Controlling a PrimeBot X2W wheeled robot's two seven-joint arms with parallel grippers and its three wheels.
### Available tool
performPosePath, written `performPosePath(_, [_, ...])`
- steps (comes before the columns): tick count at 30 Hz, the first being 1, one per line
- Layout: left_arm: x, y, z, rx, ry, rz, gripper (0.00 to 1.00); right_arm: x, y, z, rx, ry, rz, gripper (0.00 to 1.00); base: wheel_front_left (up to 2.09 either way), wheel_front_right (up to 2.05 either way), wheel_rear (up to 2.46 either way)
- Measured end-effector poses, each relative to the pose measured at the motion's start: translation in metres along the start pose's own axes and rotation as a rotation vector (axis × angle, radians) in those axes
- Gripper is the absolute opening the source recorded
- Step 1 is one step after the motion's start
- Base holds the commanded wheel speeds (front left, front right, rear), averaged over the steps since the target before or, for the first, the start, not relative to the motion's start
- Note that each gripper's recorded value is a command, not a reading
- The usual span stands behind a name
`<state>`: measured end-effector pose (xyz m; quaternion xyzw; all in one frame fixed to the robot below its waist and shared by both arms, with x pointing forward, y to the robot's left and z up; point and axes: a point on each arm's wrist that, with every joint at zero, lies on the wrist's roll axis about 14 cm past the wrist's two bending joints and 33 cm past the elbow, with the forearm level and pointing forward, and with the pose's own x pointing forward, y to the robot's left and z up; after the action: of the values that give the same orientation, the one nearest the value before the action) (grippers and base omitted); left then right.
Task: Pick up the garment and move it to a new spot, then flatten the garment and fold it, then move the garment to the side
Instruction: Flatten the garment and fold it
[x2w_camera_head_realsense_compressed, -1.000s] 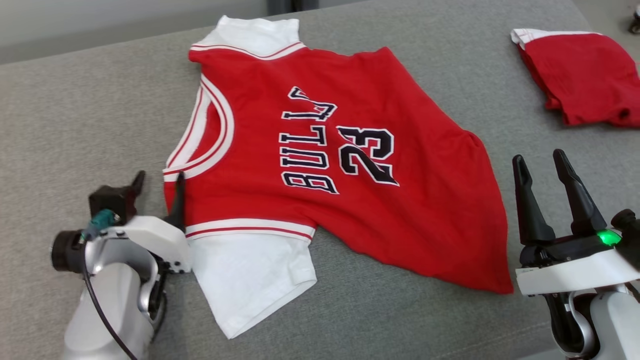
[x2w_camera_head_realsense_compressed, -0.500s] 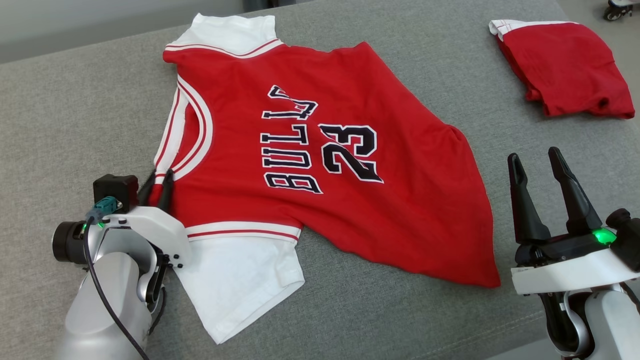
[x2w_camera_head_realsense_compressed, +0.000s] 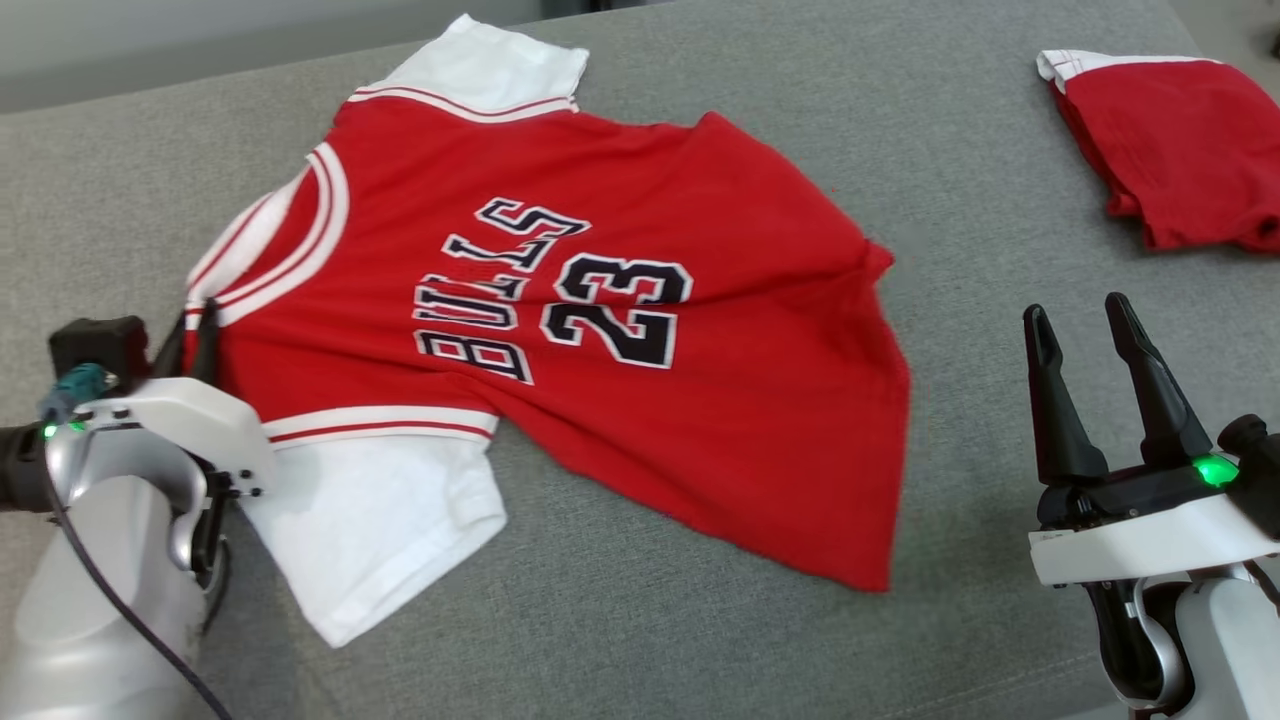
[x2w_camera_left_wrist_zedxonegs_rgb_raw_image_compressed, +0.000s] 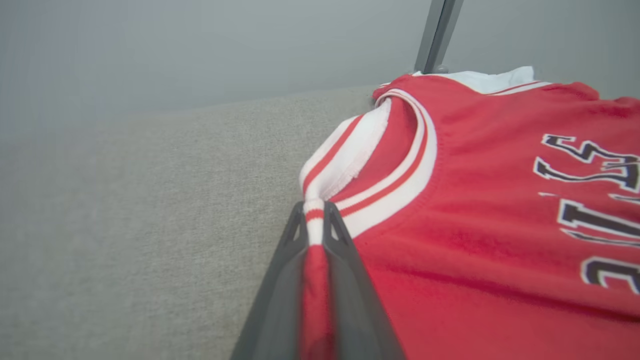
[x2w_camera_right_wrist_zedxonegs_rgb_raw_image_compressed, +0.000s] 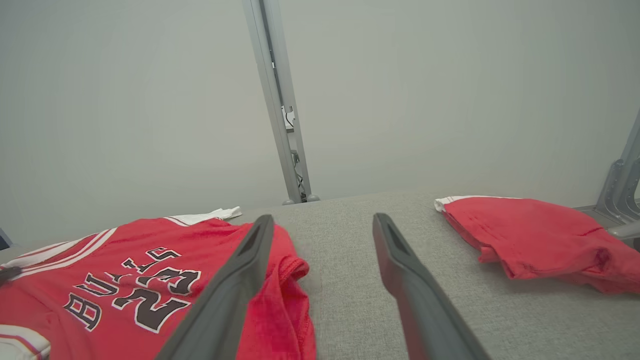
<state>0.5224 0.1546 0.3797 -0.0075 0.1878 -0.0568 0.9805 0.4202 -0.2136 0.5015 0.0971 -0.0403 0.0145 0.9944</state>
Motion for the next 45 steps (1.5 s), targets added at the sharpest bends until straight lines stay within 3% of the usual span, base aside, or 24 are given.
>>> performPosePath(5, [-0.006,0.037,0.004,0.003,-0.001,0.09,0.0,0.004,0.007,-0.004,0.007,0.008,0.02,1.0,0.0,0.0,0.0])
performPosePath(9, [-0.011,0.047,0.002,-0.005,0.006,0.114,0.0,0.006,0.012,-0.007,0.011,0.014,0.034,1.0,0.0,0.0,0.0])
performPosePath(10, [-0.013,0.047,0.001,-0.005,0.005,0.115,0.11,0.006,0.013,-0.008,0.012,0.016,0.038,1.0,0.0,0.0,0.0])
performPosePath(11, [-0.014,0.047,0.001,-0.004,0.003,0.114,1.0,0.007,0.014,-0.008,0.013,0.016,0.041,1.0,0.0,0.0,0.0])
performPosePath(20, [-0.037,0.045,0.011,-0.043,-0.082,0.126,1.0,0.011,0.031,-0.004,0.028,0.002,0.086,1.0,0.0,0.0,0.0])
performPosePath(33, [-0.112,0.036,0.008,-0.156,-0.191,0.161,1.0,0.011,0.076,0.003,0.057,-0.015,0.213,1.0,0.0,0.0,0.0])
performPosePath(45, [-0.149,0.004,-0.032,-0.202,-0.083,0.119,1.0,0.015,0.108,0.004,0.067,-0.01,0.308,1.0,0.0,0.0,0.0])
